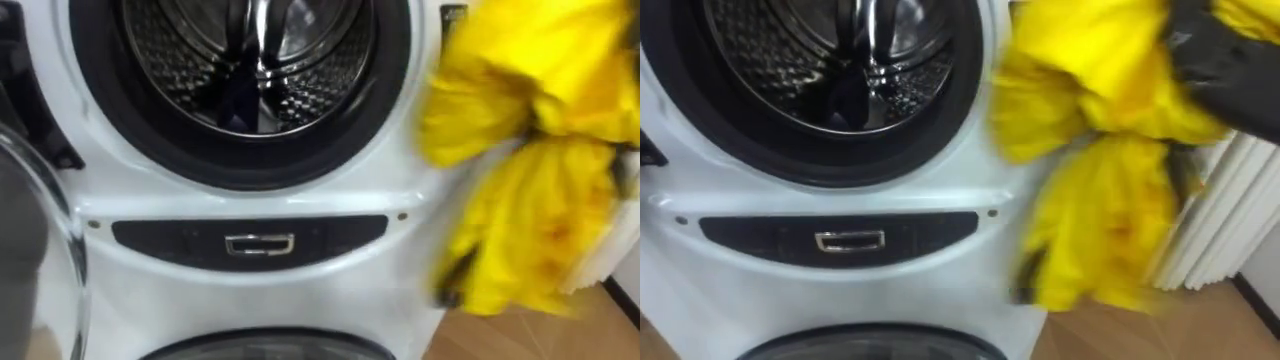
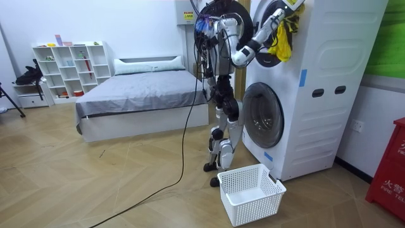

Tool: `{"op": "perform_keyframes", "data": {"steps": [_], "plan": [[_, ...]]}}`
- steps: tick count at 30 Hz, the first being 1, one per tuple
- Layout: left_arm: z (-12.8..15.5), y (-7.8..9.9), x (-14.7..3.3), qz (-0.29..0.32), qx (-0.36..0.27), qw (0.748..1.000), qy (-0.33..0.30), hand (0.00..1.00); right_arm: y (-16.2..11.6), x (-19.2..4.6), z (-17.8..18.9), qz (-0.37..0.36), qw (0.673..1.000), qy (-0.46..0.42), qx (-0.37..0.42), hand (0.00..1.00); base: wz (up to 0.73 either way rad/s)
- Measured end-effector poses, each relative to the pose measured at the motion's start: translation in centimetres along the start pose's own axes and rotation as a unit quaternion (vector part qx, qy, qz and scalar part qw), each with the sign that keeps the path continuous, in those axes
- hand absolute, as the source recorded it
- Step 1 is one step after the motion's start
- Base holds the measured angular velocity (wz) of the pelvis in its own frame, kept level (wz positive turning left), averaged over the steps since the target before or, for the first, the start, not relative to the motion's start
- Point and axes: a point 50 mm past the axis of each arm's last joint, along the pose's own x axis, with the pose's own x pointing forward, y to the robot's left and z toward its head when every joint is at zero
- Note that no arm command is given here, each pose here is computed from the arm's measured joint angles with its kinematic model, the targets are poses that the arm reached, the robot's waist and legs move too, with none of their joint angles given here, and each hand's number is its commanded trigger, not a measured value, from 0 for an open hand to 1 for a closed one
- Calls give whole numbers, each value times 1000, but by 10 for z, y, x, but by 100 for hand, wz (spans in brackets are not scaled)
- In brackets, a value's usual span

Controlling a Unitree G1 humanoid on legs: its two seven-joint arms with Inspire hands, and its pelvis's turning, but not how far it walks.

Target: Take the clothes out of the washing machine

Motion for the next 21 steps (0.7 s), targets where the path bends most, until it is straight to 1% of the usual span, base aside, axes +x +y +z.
{"op": "perform_keyframes", "data": {"steps": [4,9,11,14,16,21], "plan": [[-2,0,1,1,-5,1000,8,0,-17,-8,-1,-42,998,17,-31,100,-19],[1,5,4,10,-11,1000,9,0,-28,-13,-9,-72,996,43,-35,100,-35],[8,7,7,12,-13,1000,2,0,-31,-16,-14,-78,995,59,-30,100,-38],[24,8,12,14,-25,999,-14,0,-36,-26,-25,-83,991,98,-40,100,-41],[36,8,14,12,-33,999,-26,0,-38,-38,-35,-76,986,138,-47,100,-49],[54,3,16,-3,-2,999,-51,0,-31,-51,-67,-52,972,228,-33,100,-53]]}}
